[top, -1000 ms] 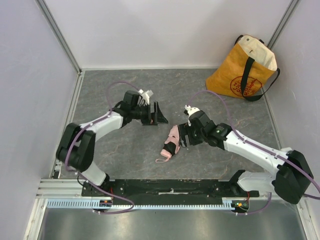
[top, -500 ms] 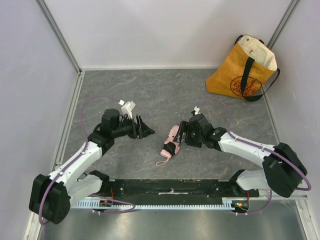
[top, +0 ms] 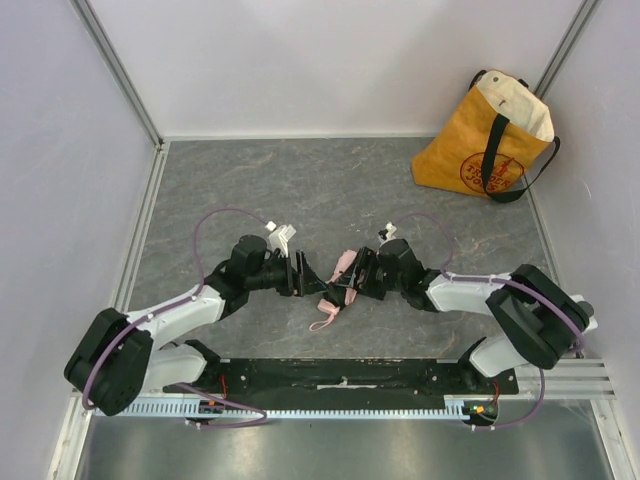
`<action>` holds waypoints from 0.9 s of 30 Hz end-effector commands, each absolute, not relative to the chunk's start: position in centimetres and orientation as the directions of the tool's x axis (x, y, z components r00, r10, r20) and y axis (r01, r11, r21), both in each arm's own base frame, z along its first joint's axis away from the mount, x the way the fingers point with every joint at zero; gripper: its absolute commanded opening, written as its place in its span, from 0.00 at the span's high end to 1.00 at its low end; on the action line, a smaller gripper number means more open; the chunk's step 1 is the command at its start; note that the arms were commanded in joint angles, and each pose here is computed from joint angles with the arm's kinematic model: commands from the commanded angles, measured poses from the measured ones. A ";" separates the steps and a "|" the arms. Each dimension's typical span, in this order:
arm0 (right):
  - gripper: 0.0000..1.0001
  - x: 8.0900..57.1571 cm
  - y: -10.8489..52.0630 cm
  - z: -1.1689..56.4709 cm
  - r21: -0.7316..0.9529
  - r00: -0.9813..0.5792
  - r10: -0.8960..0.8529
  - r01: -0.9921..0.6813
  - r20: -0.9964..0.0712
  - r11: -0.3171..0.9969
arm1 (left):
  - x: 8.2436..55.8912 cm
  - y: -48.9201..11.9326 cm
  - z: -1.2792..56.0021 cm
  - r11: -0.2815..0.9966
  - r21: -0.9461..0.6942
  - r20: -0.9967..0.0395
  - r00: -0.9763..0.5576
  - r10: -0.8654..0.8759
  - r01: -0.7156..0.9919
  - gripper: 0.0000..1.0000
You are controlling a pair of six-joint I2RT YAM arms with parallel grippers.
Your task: Put away the umbrella
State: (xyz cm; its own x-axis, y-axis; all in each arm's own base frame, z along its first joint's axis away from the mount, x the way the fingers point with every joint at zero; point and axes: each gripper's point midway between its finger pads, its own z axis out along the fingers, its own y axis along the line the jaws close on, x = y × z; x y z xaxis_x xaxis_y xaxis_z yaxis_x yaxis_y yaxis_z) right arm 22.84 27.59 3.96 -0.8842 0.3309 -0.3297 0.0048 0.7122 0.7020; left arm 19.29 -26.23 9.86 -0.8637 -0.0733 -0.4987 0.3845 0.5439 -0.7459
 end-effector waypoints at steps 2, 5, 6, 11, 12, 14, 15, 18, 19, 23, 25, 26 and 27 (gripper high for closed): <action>0.31 25.2 29.2 4.5 0.745 -0.842 0.358 -0.076 -0.404 0.663 | 21.2 -26.4 13.3 0.534 -0.716 -0.604 -0.783 -0.148 0.450 0.26; 0.53 26.0 30.3 4.9 0.721 -0.819 0.317 -0.160 -0.479 0.675 | 21.4 -25.8 15.2 0.535 -0.704 -0.640 -0.744 -0.193 0.467 0.27; 0.60 26.4 30.4 4.9 0.707 -0.814 0.308 -0.166 -0.492 0.688 | 21.6 -25.8 15.9 0.537 -0.693 -0.657 -0.728 -0.196 0.481 0.27; 0.70 28.7 27.9 5.2 0.400 -0.828 0.165 -0.077 -0.536 0.913 | 22.6 -24.9 18.6 0.593 -0.634 -0.709 -0.679 -0.189 0.497 0.26; 0.69 29.0 26.0 5.2 0.279 -0.830 0.119 -0.045 -0.544 0.959 | 22.7 -24.9 19.3 0.588 -0.627 -0.720 -0.668 -0.187 0.511 0.26; 0.69 30.6 22.9 6.9 0.039 -0.823 -0.004 -0.032 -0.569 0.999 | 22.6 -25.0 20.5 0.575 -0.613 -0.738 -0.653 -0.170 0.542 0.26; 0.69 31.0 21.2 7.2 -0.070 -0.821 -0.048 -0.010 -0.569 0.997 | 22.6 -25.0 20.9 0.575 -0.603 -0.749 -0.641 -0.168 0.553 0.26; 0.69 32.1 18.7 8.2 -0.278 -0.826 -0.164 -0.009 -0.539 0.961 | 22.3 -24.8 21.6 0.560 -0.616 -0.748 -0.634 -0.196 0.553 0.25; 0.69 32.6 18.4 8.6 -0.325 -0.830 -0.192 -0.014 -0.524 0.946 | 21.9 -24.8 21.7 0.546 -0.618 -0.749 -0.635 -0.190 0.566 0.25; 0.69 33.9 16.2 9.7 -0.584 -0.847 -0.307 0.005 -0.435 0.812 | 20.5 -23.7 21.5 0.551 -0.617 -0.751 -0.630 -0.197 0.562 0.24; 0.68 34.7 16.1 10.2 -0.677 -0.860 -0.346 -0.002 -0.375 0.736 | 20.0 -23.2 21.2 0.553 -0.620 -0.749 -0.630 -0.205 0.557 0.22; 0.67 35.4 16.9 10.3 -0.707 -0.857 -0.370 -0.009 -0.359 0.707 | 19.9 -23.1 21.2 0.555 -0.615 -0.752 -0.628 -0.200 0.560 0.22; 0.66 35.9 17.6 10.4 -0.737 -0.849 -0.398 -0.014 -0.348 0.675 | 19.8 -22.9 21.4 0.557 -0.607 -0.759 -0.622 -0.194 0.567 0.22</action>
State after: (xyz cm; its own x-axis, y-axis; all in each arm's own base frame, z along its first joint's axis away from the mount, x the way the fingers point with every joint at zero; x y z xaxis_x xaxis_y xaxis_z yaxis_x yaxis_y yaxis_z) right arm 35.24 19.83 7.05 -0.8587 -0.2274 -0.4592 0.0037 0.8934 -0.4492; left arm 20.42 -23.80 21.73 -0.6403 -0.2191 -0.7362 0.5482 0.5411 -0.6378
